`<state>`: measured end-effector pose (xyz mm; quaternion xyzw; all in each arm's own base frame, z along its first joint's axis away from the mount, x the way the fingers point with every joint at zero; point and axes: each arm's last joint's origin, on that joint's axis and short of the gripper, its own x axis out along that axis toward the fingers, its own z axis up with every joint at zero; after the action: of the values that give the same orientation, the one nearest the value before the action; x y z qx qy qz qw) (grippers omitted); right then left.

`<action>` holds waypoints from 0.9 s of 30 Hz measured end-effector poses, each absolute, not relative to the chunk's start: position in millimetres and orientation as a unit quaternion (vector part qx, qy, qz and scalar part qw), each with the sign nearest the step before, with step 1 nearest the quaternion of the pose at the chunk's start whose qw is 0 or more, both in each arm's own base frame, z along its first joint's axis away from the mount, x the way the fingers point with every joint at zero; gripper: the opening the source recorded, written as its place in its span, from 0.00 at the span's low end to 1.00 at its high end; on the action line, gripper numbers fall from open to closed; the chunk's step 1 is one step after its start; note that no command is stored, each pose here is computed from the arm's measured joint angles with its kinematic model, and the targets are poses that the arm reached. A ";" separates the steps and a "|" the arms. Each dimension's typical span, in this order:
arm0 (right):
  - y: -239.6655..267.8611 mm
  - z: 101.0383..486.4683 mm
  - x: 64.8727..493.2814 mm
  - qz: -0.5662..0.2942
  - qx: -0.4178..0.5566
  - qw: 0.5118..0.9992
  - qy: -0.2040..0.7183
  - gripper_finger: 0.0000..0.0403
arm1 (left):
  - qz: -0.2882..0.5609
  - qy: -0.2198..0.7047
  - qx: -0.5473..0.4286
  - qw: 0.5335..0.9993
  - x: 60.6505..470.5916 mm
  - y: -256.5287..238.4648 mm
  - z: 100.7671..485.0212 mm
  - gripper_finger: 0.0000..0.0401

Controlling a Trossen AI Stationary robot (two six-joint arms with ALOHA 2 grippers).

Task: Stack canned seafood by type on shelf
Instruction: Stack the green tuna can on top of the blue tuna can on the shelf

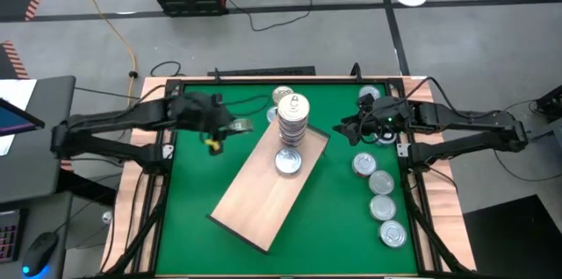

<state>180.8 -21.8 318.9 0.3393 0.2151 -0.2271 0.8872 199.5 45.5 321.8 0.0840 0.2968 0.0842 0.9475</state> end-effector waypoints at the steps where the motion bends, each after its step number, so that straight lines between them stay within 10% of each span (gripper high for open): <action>1: -22.8 319.0 180.7 -0.230 0.340 0.887 0.213 0.71 | 0.077 0.290 0.113 0.947 194.1 39.1 326.2 0.32; 14: -33.3 319.7 179.4 -0.265 0.348 0.878 0.194 0.71 | 0.019 0.119 0.256 0.959 212.7 -31.4 353.9 0.34; 27: -10.5 319.6 182.1 -0.215 0.360 0.883 0.211 0.71 | 0.022 0.135 0.355 0.925 279.4 -63.3 336.1 0.35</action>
<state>182.1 -10.5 319.6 0.3595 0.2109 -0.2148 0.8832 279.4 -63.3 336.1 0.3553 0.1350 0.0218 0.9247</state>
